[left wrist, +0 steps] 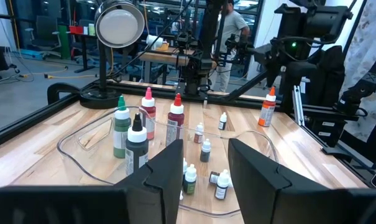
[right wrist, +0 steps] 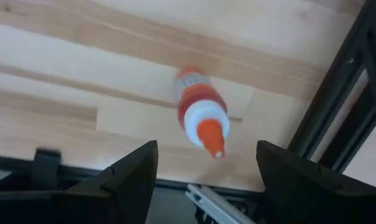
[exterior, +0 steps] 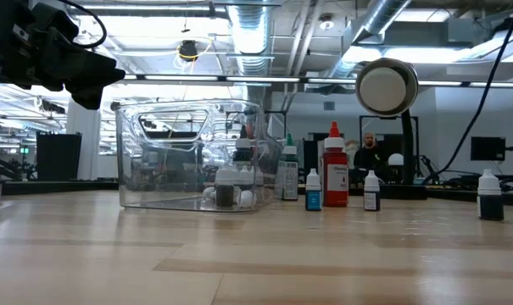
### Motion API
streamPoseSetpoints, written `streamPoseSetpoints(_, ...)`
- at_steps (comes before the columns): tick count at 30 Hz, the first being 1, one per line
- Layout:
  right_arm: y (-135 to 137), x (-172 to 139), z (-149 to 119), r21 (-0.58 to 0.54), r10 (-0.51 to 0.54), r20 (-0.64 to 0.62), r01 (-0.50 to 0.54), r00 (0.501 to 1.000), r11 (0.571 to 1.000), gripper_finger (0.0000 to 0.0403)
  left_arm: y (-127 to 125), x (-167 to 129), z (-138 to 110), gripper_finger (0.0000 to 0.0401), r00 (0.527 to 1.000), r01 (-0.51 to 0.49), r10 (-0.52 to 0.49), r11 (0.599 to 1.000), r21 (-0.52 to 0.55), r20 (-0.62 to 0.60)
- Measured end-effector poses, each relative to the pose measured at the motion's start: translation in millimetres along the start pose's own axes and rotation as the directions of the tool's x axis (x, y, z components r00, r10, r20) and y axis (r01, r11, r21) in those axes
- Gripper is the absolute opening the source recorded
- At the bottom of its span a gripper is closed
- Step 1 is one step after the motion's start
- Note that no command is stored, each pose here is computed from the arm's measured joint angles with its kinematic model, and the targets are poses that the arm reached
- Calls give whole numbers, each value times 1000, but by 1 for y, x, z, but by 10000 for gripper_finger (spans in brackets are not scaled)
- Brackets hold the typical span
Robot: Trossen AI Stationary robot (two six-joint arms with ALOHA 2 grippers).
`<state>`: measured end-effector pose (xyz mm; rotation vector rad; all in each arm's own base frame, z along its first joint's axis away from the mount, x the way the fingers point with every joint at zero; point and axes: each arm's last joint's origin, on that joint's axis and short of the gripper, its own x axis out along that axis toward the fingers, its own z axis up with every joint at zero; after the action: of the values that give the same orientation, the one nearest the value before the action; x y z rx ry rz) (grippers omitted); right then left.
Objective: Pick & Place food coloring
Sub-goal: Put the large orange food coloring bottle into the transparent bin
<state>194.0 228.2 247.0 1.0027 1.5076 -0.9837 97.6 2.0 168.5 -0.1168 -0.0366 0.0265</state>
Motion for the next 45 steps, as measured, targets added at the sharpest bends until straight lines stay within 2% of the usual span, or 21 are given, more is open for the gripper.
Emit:
streamPoseSetpoints(6, 2, 17, 1, 8, -39, 20, 39, 999, 999, 264, 0, 0, 0, 118, 1000, 0, 0, 1000, 0, 0)
streamPoseSetpoints(17, -2, 55, 8, -22, -7, -28, 6, 1000, 1000, 264, 0, 0, 0, 118, 1000, 0, 0, 1000, 0, 0)
streamPoseSetpoints(23, -3, 63, 12, -36, -8, -27, 7, 1000, 999, 232, 0, 0, 0, 118, 1000, 0, 0, 1000, 0, -1)
streamPoseSetpoints(31, -1, 62, 17, -48, -6, -26, 4, 1000, 999, 128, 0, 0, 0, 118, 1000, 0, 0, 1000, 0, -1)
streamPoseSetpoints(37, 3, 55, 28, -69, 19, -37, -21, 999, 997, 128, 0, 0, 0, 118, 1000, 0, 0, 1000, 0, 0)
streamPoseSetpoints(42, 2, 33, 46, -64, 88, -56, -91, 995, 994, 140, 0, 0, 0, 118, 1000, 0, 0, 1000, 0, 0)
streamPoseSetpoints(45, -1, 17, 59, -65, 149, -30, -151, 988, 986, 129, 0, 0, 0, 118, 1000, 0, 0, 1000, 0, 0)
